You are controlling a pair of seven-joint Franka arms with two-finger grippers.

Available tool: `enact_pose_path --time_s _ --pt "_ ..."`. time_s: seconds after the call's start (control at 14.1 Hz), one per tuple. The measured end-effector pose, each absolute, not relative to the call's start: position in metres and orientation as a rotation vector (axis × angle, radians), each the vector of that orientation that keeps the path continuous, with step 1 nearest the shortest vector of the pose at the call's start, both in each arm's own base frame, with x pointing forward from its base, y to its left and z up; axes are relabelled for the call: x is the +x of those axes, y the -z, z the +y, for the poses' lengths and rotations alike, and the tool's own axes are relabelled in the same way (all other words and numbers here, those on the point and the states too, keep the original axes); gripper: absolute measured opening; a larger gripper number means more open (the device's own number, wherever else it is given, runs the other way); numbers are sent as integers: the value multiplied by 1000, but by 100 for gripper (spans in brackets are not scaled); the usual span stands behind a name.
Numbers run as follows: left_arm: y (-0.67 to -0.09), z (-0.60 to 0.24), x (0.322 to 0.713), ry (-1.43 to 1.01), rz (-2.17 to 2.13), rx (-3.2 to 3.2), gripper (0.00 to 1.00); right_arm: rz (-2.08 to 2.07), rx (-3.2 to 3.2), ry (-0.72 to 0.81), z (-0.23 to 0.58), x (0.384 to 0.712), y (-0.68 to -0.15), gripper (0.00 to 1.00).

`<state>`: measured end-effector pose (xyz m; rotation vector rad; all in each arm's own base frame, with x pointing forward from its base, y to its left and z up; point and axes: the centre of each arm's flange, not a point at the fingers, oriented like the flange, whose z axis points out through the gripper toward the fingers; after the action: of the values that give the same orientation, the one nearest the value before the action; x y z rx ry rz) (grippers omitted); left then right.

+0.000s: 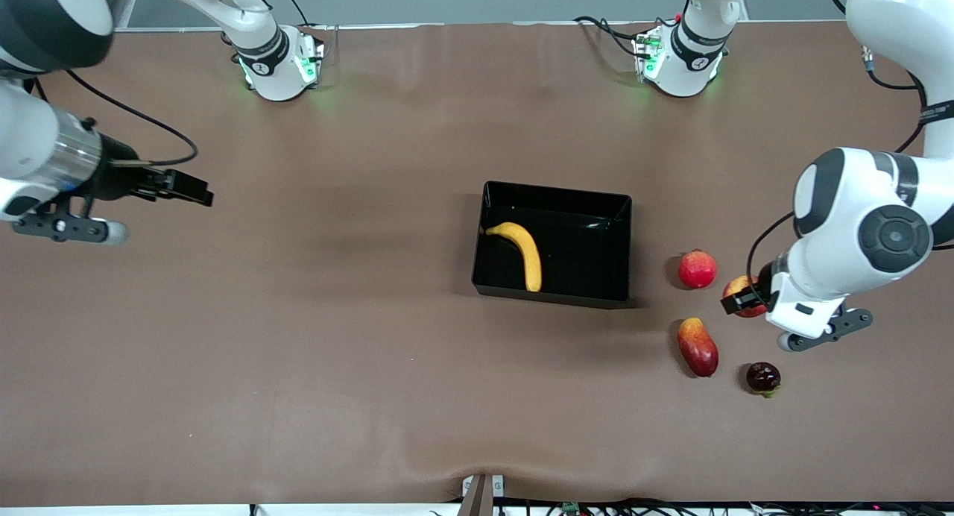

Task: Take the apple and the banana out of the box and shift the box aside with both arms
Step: 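Carry the apple beside the mango while the right gripper moves out, then lower the apple onto the table and open the left gripper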

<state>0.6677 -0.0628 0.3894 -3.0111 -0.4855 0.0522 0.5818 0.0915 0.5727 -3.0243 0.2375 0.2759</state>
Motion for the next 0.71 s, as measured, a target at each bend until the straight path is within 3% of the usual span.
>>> enact_pose_path --time_s 0.71 --pt "-343 4 669 -182 -471 -3018 77 278 -3033 -323 122 594 -539 100"
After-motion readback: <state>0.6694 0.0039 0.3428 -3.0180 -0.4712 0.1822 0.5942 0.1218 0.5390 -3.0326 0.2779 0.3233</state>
